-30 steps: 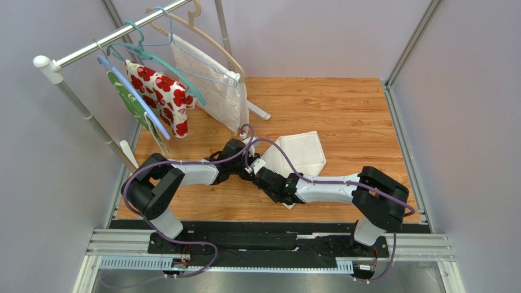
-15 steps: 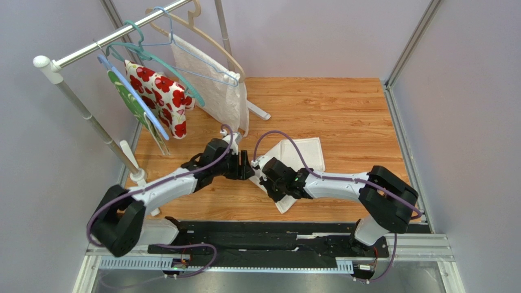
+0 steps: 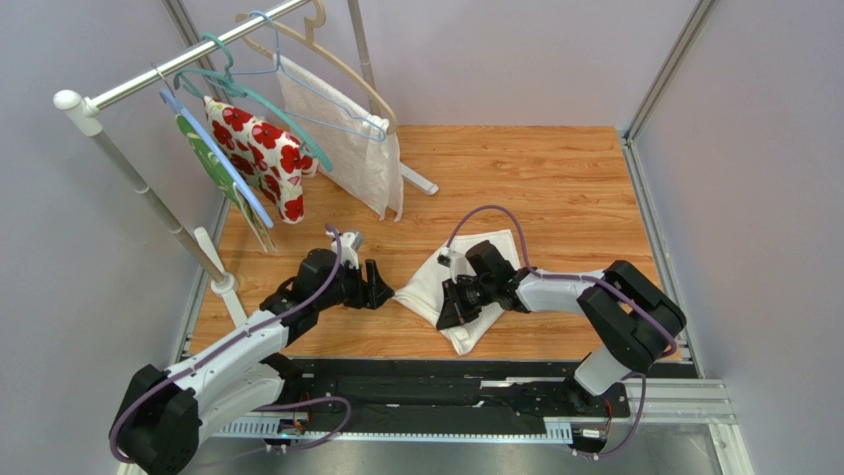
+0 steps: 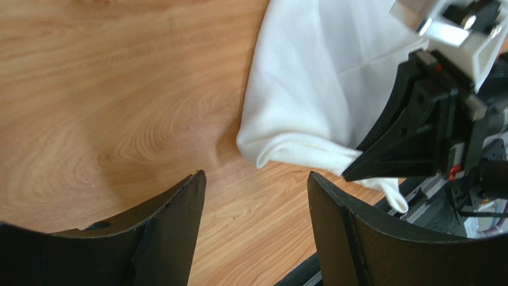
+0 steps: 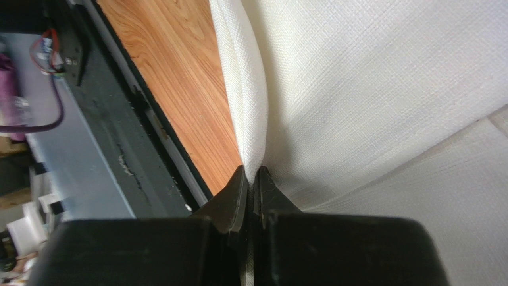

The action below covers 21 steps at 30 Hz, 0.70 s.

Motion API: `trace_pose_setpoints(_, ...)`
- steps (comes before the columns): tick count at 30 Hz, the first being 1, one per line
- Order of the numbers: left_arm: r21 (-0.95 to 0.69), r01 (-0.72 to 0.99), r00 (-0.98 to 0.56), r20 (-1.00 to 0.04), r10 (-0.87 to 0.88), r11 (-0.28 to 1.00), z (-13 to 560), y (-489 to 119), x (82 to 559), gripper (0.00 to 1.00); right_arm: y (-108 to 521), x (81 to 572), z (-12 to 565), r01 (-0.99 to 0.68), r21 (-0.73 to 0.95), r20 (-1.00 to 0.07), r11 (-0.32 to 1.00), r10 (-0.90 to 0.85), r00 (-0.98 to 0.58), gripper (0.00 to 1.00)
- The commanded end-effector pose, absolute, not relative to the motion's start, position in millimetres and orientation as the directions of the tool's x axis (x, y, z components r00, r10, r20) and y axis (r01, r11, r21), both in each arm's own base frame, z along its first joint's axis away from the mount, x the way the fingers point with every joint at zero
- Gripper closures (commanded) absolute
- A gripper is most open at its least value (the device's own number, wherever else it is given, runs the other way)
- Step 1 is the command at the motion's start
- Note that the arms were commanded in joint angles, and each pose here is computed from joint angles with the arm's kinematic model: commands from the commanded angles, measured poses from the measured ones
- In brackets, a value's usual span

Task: Fold the napkin, place the utensils inside, and roll it up
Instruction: Roll the napkin with the utensil

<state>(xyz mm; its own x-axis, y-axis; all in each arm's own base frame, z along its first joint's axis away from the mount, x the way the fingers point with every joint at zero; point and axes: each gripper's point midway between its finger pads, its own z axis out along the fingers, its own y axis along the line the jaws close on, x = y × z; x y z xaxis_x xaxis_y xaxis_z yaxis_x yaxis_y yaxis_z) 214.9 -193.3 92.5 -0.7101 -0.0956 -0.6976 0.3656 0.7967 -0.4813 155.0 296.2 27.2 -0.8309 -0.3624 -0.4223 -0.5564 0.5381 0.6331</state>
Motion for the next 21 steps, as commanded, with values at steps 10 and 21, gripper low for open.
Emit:
trace_pose_setpoints(10,-0.543,0.554,-0.654,-0.753,-0.074,0.631,89,-230,214,0.27,292,170,24,-0.330,0.854,-0.264,0.402,-0.211,-0.941,1.00)
trace_pose_setpoints(21,-0.519,0.557,-0.659,-0.752,-0.036,0.648,68,-241,236,0.30,284,176,14,-0.285,0.863,-0.228,0.418,-0.182,-0.957,1.00)
